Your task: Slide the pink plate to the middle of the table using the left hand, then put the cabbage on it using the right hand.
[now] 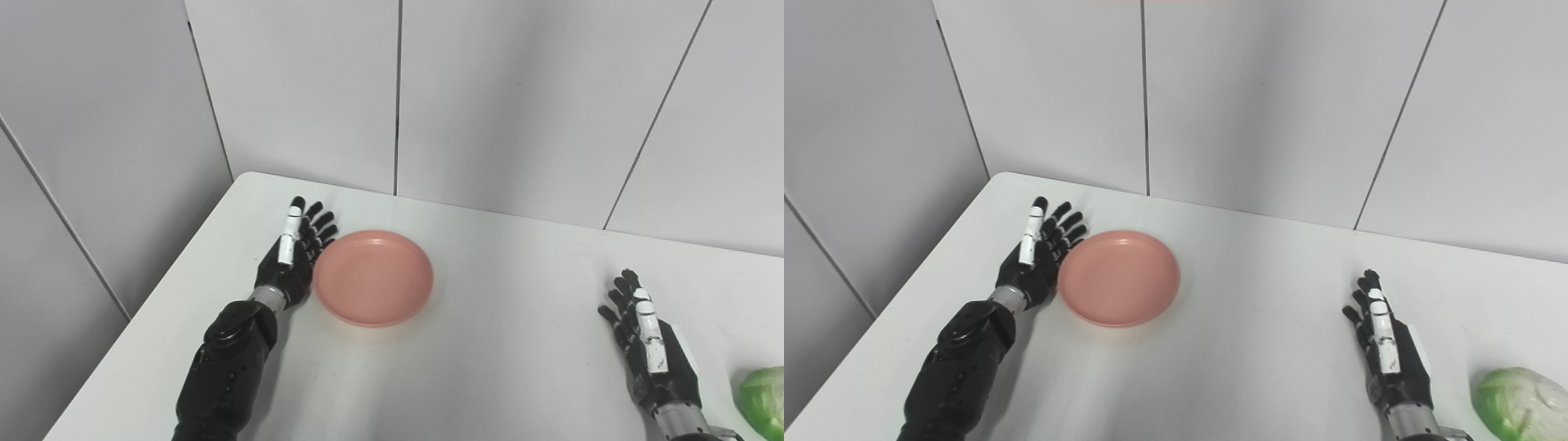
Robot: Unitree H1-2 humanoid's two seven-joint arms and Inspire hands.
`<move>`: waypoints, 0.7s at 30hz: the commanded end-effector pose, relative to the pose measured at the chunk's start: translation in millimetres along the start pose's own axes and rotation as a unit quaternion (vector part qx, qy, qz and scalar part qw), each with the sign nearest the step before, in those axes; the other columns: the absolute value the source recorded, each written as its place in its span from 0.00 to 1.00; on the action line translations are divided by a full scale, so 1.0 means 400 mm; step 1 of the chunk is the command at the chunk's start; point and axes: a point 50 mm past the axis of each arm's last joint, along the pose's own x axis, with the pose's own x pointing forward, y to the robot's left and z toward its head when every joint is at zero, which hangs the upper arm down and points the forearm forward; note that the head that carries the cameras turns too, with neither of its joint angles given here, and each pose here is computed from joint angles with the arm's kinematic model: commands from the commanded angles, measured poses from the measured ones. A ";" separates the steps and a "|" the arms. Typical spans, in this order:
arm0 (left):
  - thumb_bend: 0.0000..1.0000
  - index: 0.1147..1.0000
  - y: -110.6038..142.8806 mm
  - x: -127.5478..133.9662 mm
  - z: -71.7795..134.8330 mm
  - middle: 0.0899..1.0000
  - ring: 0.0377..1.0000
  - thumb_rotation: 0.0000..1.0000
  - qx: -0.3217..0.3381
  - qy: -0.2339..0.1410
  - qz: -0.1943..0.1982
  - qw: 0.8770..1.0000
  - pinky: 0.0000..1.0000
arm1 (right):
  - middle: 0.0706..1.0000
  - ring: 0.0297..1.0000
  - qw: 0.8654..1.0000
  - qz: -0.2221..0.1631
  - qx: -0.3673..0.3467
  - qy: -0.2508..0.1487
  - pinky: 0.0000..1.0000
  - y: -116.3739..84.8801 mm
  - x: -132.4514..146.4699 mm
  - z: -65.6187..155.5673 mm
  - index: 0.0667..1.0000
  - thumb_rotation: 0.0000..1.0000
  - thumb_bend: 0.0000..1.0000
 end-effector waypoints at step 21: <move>0.62 1.00 -0.202 -0.021 -0.079 1.00 1.00 1.00 0.002 -0.002 -0.085 0.996 1.00 | 0.96 0.96 1.000 -0.004 -0.009 -0.008 0.97 0.033 0.016 -0.029 0.98 1.00 0.18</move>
